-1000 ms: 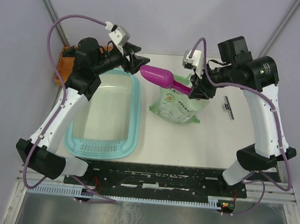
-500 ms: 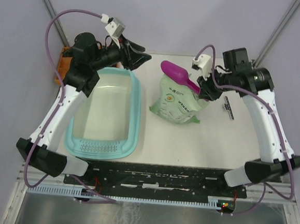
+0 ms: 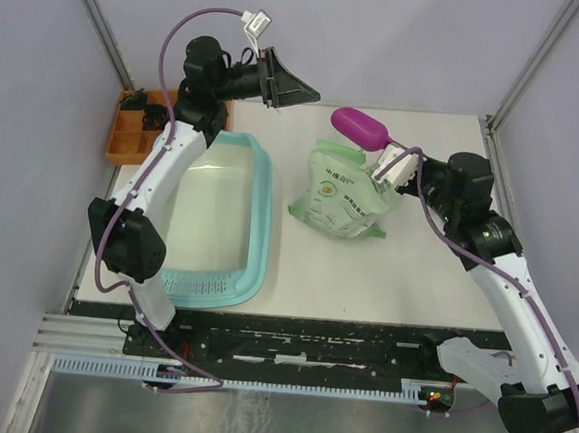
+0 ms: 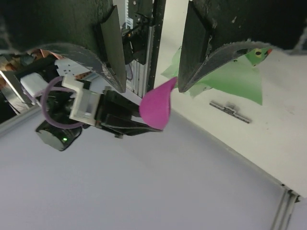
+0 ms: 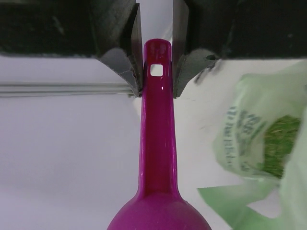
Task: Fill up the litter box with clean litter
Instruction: Pick up the spatula from the center of the board, then adjust the spatula.
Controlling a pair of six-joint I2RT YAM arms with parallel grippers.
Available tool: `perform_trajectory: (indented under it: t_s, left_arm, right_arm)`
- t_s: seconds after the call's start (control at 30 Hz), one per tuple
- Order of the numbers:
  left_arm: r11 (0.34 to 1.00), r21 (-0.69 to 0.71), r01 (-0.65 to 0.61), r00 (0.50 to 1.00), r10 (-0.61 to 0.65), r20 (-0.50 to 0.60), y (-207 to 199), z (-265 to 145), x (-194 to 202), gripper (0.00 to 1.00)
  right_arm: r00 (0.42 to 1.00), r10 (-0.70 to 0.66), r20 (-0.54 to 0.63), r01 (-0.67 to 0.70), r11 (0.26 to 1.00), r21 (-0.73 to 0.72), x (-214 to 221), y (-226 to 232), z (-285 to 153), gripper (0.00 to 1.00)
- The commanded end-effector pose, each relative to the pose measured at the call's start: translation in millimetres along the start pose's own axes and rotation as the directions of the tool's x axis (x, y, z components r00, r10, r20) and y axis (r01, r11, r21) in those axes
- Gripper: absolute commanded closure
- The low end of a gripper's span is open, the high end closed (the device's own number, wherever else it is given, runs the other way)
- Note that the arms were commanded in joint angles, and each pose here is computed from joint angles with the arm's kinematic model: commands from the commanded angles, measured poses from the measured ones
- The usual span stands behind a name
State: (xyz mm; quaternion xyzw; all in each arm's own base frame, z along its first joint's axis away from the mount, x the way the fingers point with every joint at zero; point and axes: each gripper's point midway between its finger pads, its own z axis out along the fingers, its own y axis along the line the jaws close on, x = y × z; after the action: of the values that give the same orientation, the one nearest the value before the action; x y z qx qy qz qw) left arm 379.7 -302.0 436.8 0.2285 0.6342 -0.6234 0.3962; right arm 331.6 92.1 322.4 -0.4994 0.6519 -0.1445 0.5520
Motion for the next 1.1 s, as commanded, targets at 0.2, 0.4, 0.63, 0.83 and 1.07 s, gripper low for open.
perform_trajectory:
  t_s: [0.2,0.4,0.63,0.83,1.07]
  left_arm:
    - [0.978,0.211,-0.005,1.0,0.005,0.0,-53.3,-0.3,-15.7,0.5]
    - [1.0,0.0,-0.019,0.999,0.019,-0.04,-7.1,3.0,1.3,0.52]
    - [1.0,-0.022,-0.01,0.999,0.009,-0.031,4.6,14.5,1.7,0.54]
    - [0.996,-0.013,-0.091,0.994,0.091,0.059,-3.4,17.0,-22.1,0.53]
    - [0.985,0.045,-0.166,0.977,0.158,0.142,-27.1,15.9,-43.3,0.52]
  right_arm:
    - [0.963,-0.255,0.08,0.21,0.906,0.367,-39.8,-80.0,2.4,0.98]
    - [0.972,-0.223,0.078,0.171,0.891,0.42,-48.3,-100.8,1.4,0.98]
    - [0.963,-0.241,0.119,0.172,0.893,0.417,-62.7,-101.4,-1.6,0.98]
    - [0.966,-0.224,0.127,0.163,0.914,0.371,-63.3,-94.7,-1.4,0.98]
    - [0.975,-0.195,0.111,0.152,0.939,0.31,-54.4,-80.6,-1.5,0.98]
